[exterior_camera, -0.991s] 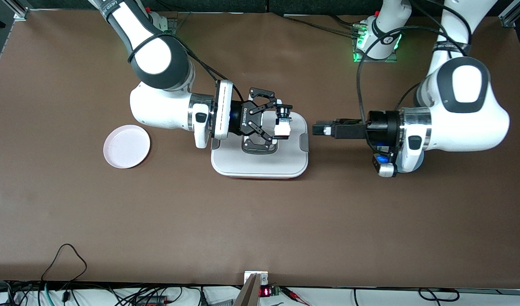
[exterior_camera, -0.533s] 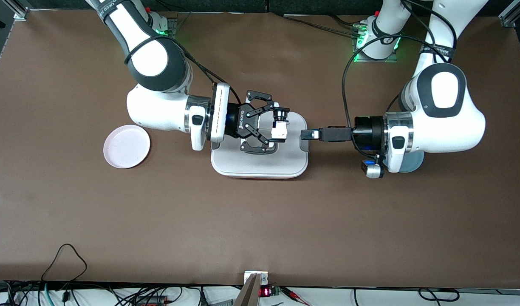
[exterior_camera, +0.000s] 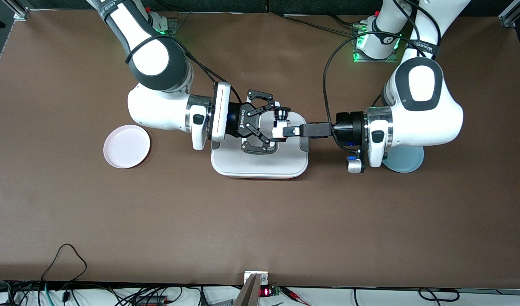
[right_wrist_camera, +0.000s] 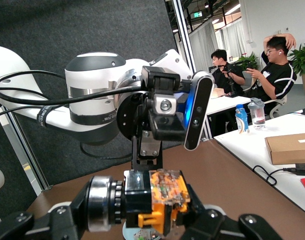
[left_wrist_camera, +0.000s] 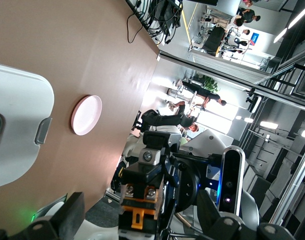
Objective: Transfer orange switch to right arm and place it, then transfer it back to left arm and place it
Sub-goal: 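Hold the switch with the right gripper while the left gripper closes on it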
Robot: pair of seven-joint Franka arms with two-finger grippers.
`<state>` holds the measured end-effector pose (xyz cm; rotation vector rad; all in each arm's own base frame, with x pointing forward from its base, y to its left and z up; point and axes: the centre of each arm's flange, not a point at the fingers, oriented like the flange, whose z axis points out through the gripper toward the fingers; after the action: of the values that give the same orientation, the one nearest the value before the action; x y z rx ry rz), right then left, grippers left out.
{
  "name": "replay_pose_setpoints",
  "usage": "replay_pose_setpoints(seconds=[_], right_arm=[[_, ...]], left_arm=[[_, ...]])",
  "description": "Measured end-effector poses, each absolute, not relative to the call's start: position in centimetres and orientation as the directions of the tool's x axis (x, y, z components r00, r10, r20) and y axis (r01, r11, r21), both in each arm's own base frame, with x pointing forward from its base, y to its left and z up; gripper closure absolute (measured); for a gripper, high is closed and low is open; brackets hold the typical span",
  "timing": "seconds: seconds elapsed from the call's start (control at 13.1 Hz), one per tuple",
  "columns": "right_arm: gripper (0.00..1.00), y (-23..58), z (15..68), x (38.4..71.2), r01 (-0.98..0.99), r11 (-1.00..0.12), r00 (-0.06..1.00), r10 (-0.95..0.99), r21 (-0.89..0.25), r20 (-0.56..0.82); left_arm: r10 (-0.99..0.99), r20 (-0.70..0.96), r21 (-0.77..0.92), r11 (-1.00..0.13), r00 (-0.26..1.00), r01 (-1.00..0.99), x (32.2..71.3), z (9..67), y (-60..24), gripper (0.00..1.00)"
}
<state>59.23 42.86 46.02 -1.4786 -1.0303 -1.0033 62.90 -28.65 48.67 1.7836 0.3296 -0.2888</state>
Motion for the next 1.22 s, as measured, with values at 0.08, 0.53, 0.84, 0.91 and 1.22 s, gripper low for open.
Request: replay_pose_setpoints(seconds=[0.08, 0.53, 0.84, 0.91, 1.22], right_arm=[[0.26, 42.86, 46.02, 59.23, 0.956, -0.105, 0.284, 0.098, -0.274, 0.954], [0.26, 42.84, 46.02, 59.25, 0.956, -0.108, 0.284, 0.099, -0.274, 0.954], [0.26, 42.78, 46.11, 59.32, 0.956, -0.111, 0.284, 0.097, -0.273, 0.954], [0.26, 42.68, 46.29, 59.43, 0.956, -0.114, 0.282, 0.093, -0.271, 0.955], [0.26, 42.68, 46.28, 59.45, 0.950, -0.116, 0.302, 0.086, -0.291, 0.950]], left_arm=[[0.069, -0.375, 0.900, -0.213, 0.925, 0.380, 62.86, 48.70, -28.82, 0.03], [0.074, -0.398, 0.892, -0.200, 0.914, 0.405, 62.87, 48.78, -28.89, 0.19], [0.076, -0.398, 0.892, -0.202, 0.914, 0.405, 62.82, 48.72, -29.05, 0.49], [0.078, -0.400, 0.890, -0.202, 0.913, 0.408, 62.82, 48.56, -29.01, 0.58], [0.077, -0.387, 0.896, -0.203, 0.919, 0.395, 62.84, 48.59, -28.99, 0.65]])
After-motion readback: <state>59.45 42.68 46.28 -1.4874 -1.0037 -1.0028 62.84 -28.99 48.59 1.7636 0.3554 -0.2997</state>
